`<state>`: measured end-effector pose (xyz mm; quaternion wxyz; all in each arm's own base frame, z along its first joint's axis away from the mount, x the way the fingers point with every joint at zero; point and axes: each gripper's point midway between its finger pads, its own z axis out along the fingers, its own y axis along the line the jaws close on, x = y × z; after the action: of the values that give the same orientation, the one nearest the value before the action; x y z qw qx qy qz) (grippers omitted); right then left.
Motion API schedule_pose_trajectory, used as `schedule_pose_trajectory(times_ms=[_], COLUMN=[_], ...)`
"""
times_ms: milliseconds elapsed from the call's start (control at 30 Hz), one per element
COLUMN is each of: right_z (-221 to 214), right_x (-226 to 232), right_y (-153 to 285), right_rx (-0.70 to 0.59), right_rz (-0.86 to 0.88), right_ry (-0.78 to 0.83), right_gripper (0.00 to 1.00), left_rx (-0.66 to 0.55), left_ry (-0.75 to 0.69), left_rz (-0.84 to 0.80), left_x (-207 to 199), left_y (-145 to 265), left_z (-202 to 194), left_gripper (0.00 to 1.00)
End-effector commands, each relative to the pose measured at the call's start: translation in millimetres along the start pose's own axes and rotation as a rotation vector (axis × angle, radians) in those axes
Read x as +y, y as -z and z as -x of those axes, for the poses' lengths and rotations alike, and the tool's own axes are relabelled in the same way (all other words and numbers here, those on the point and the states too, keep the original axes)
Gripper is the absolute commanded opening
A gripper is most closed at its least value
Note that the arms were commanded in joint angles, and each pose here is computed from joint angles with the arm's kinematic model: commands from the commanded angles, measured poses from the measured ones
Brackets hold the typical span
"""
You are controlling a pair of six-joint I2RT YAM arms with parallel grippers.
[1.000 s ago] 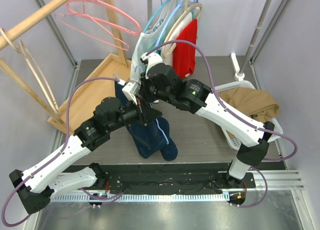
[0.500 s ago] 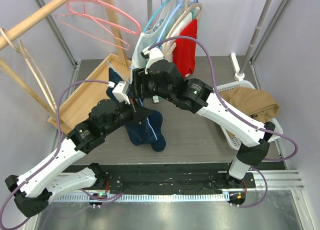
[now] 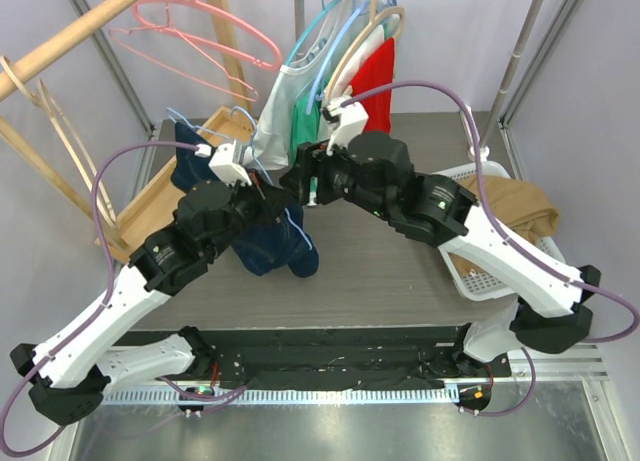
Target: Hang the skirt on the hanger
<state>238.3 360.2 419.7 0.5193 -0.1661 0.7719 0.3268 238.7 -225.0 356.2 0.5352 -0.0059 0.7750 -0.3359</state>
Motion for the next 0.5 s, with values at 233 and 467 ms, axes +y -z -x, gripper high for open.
schedule_pose_trajectory(times_ms=[233,467], right_z=[32.5,26.2], right_x=[-42.1,-54.8], right_y=[48.7,54.2], right_rx=[-0.192,-0.193], right_rz=[-0.143,-0.182], right_ry=[-0.036,-0.029], right_gripper=[0.69,0.69], left_rx=[-0.152,-0.247], left_ry=[-0.022,0.049], left_rz=[0.129,0.197], left_x=[-18.5,2.5], left_y=[-50.3,-64.7], left_z=[84.6,145.3], left_gripper=[0.0,0.0])
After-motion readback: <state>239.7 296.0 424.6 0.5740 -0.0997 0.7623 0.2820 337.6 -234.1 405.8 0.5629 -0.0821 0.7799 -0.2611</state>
